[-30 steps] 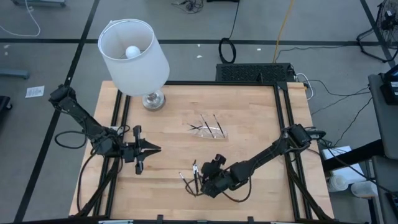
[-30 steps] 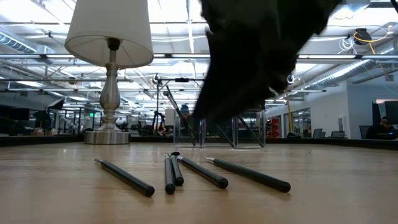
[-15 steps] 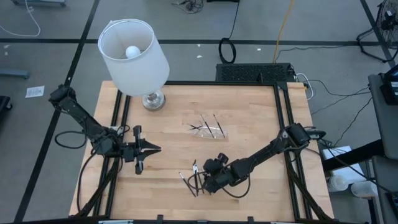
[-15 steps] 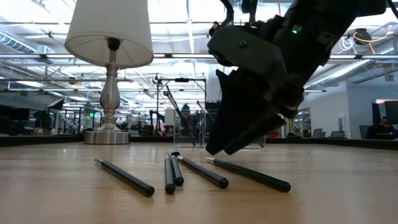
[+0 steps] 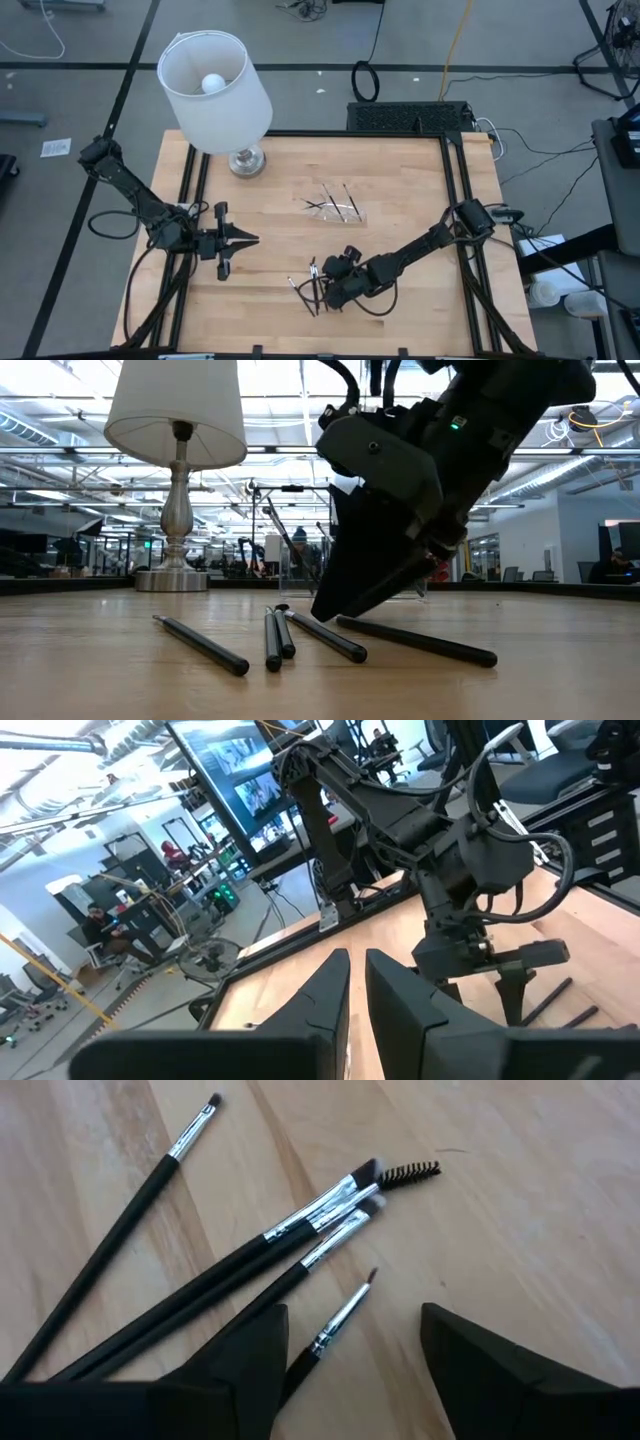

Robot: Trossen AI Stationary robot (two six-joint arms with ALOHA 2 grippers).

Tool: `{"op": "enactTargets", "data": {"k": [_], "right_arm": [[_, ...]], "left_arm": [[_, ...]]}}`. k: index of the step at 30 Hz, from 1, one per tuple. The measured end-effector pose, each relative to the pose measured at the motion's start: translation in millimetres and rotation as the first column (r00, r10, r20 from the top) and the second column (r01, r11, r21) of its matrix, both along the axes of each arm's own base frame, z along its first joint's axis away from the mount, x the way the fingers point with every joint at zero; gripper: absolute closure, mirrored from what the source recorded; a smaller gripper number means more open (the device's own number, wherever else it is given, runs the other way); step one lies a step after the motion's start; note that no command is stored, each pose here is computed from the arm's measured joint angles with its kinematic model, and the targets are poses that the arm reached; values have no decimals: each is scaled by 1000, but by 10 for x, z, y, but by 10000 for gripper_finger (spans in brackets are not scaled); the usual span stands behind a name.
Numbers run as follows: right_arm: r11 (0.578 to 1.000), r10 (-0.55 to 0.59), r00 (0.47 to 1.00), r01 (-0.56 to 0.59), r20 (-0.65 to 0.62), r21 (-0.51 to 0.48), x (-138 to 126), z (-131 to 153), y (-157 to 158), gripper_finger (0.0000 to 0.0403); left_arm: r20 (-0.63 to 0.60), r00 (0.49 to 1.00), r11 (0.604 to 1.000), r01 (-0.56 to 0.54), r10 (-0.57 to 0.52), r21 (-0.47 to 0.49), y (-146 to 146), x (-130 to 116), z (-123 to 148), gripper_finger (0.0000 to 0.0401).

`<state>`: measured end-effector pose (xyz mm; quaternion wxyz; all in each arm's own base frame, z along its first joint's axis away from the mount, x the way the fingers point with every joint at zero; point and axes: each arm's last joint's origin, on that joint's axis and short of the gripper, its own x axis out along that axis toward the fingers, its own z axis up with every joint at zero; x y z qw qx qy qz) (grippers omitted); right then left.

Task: Put items in baskets/containers
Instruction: Put the liner brush into the transparent organizer

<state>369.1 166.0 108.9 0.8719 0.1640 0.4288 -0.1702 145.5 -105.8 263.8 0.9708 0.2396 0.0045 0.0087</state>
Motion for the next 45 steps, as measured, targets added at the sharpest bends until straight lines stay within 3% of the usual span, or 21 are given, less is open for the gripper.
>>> {"op": "enactTargets", "data": {"k": [7, 19, 26, 29, 33, 37, 45], "right_arm": [[1000, -2, 998, 1, -67, -23, -56, -49, -23, 225], [999, -19, 988, 15, -152, -28, -126, -91, -60, 395], [1000, -7, 991, 3, -135, -29, -116, -57, -56, 400], [999, 17, 998, -19, -58, -34, -80, 72, -39, 401], [990, 129, 990, -126, 48, -58, -67, 290, 59, 402], [978, 182, 961, -154, 206, -142, -82, 632, 173, 402], [930, 279, 890, -157, 361, -331, -179, 1059, 331, 403]], "left_arm": [[0, 1000, 1000, 0, 0, 5, 0, 0, 0, 354], [0, 1000, 1000, 0, 0, -1, 0, 0, 0, 354], [0, 1000, 1000, 0, 0, -2, 0, 0, 0, 354], [0, 1000, 1000, 0, 0, -4, 0, 0, 0, 354], [2, 1000, 1000, 0, 0, -6, 0, 0, 3, 354], [3, 1000, 1000, 0, 0, -7, 0, 0, 3, 354], [2, 1000, 1000, 0, 0, -13, 0, 0, 2, 354]]}}
